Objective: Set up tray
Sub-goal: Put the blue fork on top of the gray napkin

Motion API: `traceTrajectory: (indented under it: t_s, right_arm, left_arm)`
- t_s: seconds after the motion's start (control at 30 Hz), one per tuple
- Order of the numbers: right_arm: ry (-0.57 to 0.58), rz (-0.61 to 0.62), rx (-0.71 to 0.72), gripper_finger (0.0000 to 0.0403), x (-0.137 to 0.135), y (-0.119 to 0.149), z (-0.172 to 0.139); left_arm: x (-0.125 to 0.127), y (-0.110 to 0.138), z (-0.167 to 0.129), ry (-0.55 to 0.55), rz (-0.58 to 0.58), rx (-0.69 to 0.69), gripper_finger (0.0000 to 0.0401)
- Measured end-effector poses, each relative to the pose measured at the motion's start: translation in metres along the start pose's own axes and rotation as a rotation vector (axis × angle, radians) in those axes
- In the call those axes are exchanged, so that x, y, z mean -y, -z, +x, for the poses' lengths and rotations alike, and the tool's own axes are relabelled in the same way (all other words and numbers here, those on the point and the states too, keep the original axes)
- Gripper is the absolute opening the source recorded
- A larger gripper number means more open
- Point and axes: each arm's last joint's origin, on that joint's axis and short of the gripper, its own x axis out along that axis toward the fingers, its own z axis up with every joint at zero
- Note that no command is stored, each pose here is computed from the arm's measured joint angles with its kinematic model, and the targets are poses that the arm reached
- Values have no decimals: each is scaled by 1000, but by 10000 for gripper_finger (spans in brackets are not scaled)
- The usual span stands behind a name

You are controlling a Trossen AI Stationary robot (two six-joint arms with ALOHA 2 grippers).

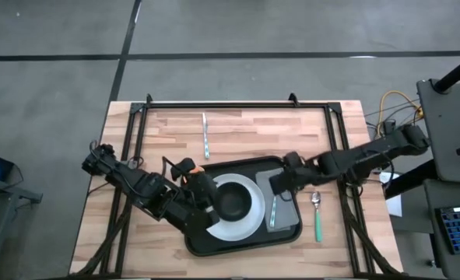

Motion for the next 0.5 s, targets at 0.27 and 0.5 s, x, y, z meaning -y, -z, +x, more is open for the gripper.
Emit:
traceTrajectory:
  t_s: [0.27, 0.5]
  right_arm:
    - [-50, 131, -38, 21, 18, 36, 34]
    - [3, 125, -94, 9, 18, 50, 45]
  left_arm:
    - [-11, -5, -10, -13, -21, 46, 70]
    - [-22, -8, -19, -17, -29, 56, 70]
